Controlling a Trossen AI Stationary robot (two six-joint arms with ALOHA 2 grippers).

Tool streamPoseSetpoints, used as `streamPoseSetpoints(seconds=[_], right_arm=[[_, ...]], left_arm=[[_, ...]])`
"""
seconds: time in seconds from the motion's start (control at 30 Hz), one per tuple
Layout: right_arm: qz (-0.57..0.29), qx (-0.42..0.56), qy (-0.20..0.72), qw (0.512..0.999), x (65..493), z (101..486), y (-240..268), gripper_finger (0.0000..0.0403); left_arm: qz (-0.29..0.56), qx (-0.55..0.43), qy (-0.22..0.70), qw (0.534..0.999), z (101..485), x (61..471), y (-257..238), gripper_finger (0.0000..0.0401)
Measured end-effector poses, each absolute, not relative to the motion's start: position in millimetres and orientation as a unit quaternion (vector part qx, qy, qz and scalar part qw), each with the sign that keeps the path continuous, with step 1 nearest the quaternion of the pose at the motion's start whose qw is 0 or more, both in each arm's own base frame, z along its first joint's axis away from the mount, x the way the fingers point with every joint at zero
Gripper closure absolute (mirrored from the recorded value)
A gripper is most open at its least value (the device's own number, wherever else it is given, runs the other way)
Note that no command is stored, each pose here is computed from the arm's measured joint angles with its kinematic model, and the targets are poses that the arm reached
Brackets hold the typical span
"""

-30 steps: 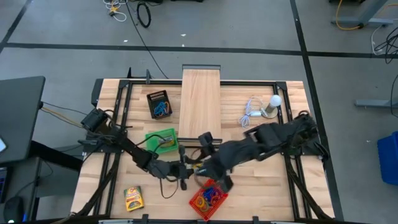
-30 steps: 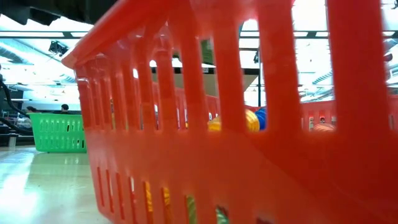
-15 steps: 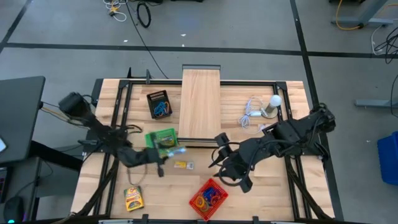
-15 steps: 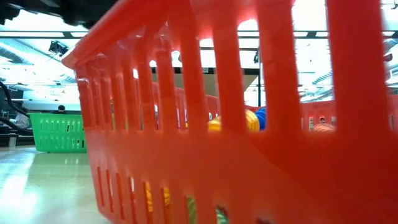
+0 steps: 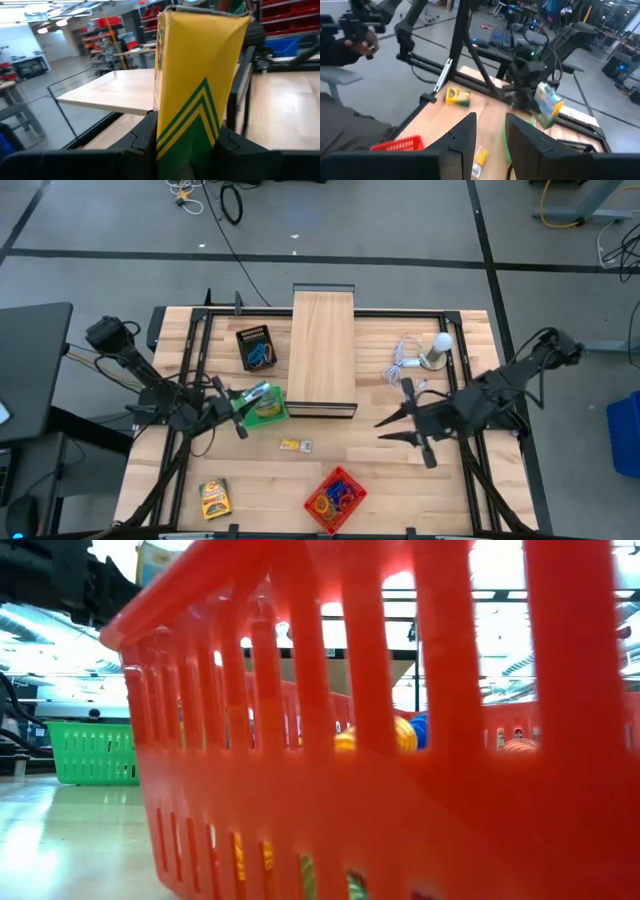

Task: Pick & Place Office Desk Supplies
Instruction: Put the right large yellow crayon box into the green basket

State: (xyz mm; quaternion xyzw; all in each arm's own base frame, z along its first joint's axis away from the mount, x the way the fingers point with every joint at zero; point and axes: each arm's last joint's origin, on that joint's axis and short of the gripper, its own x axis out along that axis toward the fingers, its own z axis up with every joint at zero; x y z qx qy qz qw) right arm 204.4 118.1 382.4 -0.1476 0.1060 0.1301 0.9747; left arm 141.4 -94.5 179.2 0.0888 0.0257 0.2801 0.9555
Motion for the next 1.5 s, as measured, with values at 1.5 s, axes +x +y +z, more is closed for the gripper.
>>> streamPoseSetpoints(seconds=[1.5], right_arm=[[0.141,-0.132,0.095,0.977,163,218,104,0.0293]], left_arm=[[0.241,-0.025,0.134,0.961,137,149,-47,0.0294]])
